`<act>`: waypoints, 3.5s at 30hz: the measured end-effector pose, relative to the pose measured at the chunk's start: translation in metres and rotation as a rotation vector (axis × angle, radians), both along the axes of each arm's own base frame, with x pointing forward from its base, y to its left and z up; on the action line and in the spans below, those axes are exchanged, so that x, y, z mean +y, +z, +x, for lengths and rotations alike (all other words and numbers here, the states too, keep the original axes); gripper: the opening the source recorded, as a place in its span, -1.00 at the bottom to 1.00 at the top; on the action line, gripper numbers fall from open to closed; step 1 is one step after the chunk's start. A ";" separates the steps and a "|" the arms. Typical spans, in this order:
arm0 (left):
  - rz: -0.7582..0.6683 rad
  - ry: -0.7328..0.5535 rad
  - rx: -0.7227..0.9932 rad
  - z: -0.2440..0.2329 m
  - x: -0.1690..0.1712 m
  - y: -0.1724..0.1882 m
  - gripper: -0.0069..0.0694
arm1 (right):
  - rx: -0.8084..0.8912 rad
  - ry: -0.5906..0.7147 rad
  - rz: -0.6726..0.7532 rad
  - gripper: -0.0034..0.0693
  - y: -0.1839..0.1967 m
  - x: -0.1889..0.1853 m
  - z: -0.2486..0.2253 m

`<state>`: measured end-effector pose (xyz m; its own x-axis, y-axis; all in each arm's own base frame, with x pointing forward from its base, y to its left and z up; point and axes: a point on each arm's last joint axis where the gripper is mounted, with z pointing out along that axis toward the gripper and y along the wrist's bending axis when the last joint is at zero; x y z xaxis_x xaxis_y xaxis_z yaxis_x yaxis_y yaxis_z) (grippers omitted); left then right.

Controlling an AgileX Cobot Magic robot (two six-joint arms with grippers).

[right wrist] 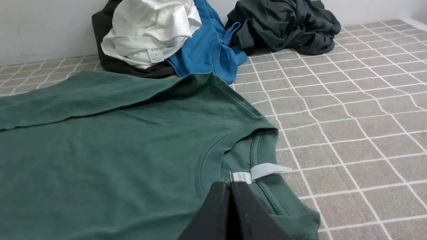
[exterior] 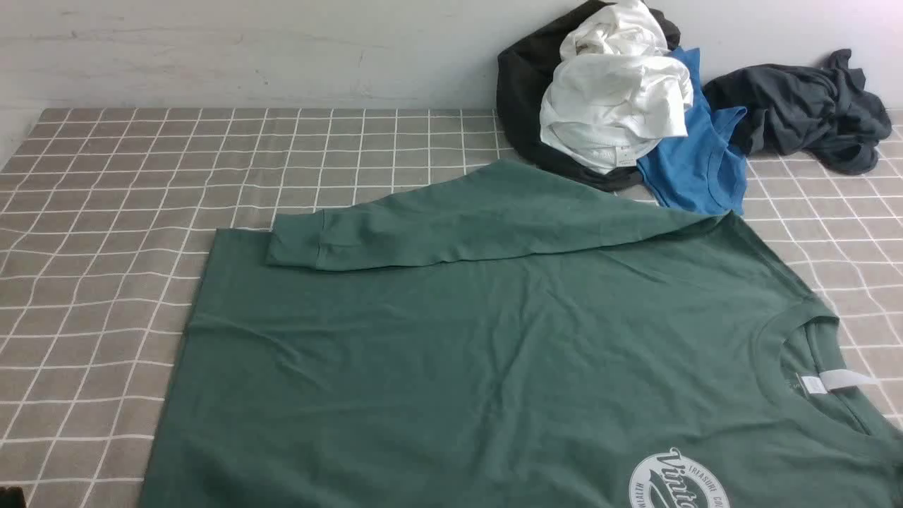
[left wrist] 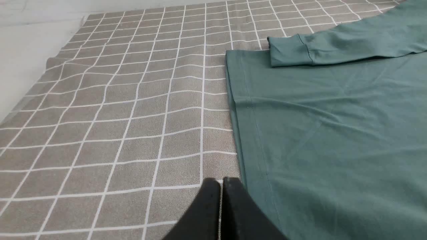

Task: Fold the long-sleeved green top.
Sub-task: Use the left arm to clamp the cuff closest to it

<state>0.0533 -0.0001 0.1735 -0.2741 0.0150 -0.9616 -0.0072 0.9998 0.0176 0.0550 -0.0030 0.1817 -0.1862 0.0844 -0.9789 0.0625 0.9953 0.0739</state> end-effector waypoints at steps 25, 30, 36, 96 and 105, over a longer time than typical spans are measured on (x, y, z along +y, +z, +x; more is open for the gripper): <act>0.000 0.000 0.001 0.000 0.000 0.000 -0.84 | 0.000 0.000 0.000 -0.94 0.000 0.000 0.000; -0.001 0.000 0.001 0.000 0.000 0.000 -0.84 | 0.000 0.000 0.000 -0.94 0.000 0.000 0.000; -0.001 0.000 0.001 0.000 0.000 0.000 -0.84 | -0.001 -0.004 0.023 -0.94 0.000 0.000 0.000; 0.230 -0.528 1.193 0.119 -0.078 0.048 -0.01 | 0.677 0.527 0.008 -0.94 0.115 0.043 0.070; 0.263 -0.527 1.355 0.145 -0.094 -0.010 0.66 | 0.680 0.653 -0.087 -0.94 0.113 0.056 0.069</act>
<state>0.1983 -0.0944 0.1636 -0.8485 0.5253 0.0634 0.5174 0.8488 -0.1082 0.1244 0.0526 0.2945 -0.7039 -0.3060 -0.6410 -0.5063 0.8491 0.1507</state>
